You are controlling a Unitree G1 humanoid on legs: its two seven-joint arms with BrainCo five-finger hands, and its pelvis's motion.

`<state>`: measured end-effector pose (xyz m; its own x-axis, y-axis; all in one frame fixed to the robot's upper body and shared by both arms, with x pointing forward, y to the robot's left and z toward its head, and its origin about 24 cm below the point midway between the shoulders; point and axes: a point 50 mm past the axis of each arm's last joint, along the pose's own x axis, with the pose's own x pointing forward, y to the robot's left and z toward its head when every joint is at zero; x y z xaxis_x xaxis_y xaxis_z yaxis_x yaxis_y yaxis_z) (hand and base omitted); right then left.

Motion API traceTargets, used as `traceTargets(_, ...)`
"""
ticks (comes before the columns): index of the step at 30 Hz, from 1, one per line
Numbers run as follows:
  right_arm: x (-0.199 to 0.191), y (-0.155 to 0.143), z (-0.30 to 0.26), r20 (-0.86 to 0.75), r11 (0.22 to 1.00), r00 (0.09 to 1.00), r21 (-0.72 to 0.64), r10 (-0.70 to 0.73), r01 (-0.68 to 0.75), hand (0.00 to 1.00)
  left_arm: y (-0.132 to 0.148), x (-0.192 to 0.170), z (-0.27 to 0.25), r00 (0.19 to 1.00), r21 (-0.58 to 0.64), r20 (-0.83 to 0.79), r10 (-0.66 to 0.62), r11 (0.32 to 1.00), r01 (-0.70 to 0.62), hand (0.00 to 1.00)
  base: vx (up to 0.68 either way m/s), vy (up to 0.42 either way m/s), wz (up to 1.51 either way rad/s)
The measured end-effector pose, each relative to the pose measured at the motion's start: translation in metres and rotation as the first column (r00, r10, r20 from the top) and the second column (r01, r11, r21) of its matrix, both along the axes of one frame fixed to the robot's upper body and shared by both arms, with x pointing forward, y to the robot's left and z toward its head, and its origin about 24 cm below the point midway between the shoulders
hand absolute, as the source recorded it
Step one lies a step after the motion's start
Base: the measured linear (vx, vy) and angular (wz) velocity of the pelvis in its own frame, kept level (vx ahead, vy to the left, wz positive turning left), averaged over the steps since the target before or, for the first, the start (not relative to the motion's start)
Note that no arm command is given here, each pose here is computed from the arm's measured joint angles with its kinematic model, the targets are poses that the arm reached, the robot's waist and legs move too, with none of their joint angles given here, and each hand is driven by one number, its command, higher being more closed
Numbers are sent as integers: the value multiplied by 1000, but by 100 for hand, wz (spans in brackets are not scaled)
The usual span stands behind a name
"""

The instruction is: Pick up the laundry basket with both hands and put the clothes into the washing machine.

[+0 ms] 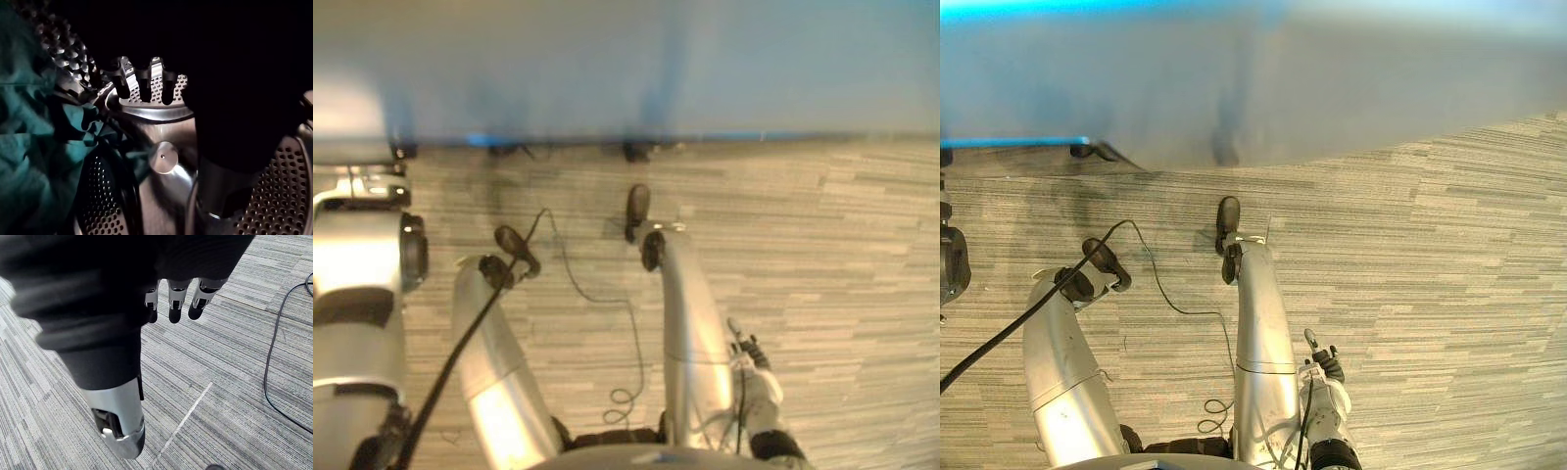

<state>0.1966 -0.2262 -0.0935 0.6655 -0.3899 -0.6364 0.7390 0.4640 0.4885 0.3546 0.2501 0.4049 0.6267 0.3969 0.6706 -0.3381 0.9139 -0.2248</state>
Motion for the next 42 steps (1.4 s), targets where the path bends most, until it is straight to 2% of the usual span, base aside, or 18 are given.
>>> traceTargets(5,0,0,0,12,1000,1000,-4,17,-17,0,18,-2,-47,999,-40,-45,16,999,-17,0,-14,-5,2)
traceTargets(7,0,0,0,10,1000,1000,-5,16,-16,0,20,-2,-61,998,-49,-63,6,999,-9,0,-17,-13,5)
traceTargets(8,-2,0,-1,5,1000,1000,-5,17,-17,0,20,-3,-82,997,-95,-77,-27,995,20,0,-11,-16,6)
traceTargets(17,-4,-1,-1,-4,1000,1000,-7,14,-14,0,16,-19,-166,985,-252,-149,-90,966,50,0,-20,-19,8)
traceTargets(23,-6,-5,-1,-17,999,1000,-27,21,-21,0,-8,-49,-207,979,-349,-98,-180,927,136,0,0,-7,4)
traceTargets(27,-4,-2,2,-5,999,999,-36,32,-33,0,-24,-66,-272,947,-483,-219,-237,869,106,0,16,-41,19)
traceTargets(31,-11,1,-7,-56,998,997,-46,49,-52,0,-37,-88,-329,891,-555,-341,-299,829,66,0,37,-69,19)
traceTargets(35,-30,-4,-20,-142,997,989,-47,47,-54,0,-59,-118,-425,696,-641,-588,-413,762,-89,0,114,23,7)
traceTargets(36,-38,-5,-24,-172,998,984,-43,43,-51,0,-67,-136,-456,602,-654,-661,-449,737,-168,0,168,70,-3)
traceTargets(37,-46,-4,-29,-209,997,977,-43,51,-61,0,-72,-157,-486,495,-644,-727,-476,722,-251,0,141,64,-6)
traceTargets(38,-51,-2,-31,-221,998,974,-33,45,-54,0,-72,-169,-499,437,-632,-756,-487,718,-291,0,203,89,-5)
traceTargets(39,-60,0,-36,-245,999,969,-25,29,-36,0,-71,-192,-522,315,-584,-810,-494,726,-364,0,198,71,3)
traceTargets(40,-71,0,-40,-280,999,960,-22,17,-24,0,-66,-210,-536,235,-538,-842,-485,725,-430,0,199,65,4)
traceTargets(42,-82,1,-46,-327,999,945,-18,26,-34,0,-62,-234,-551,142,-487,-862,-487,714,-503,0,159,44,-5)
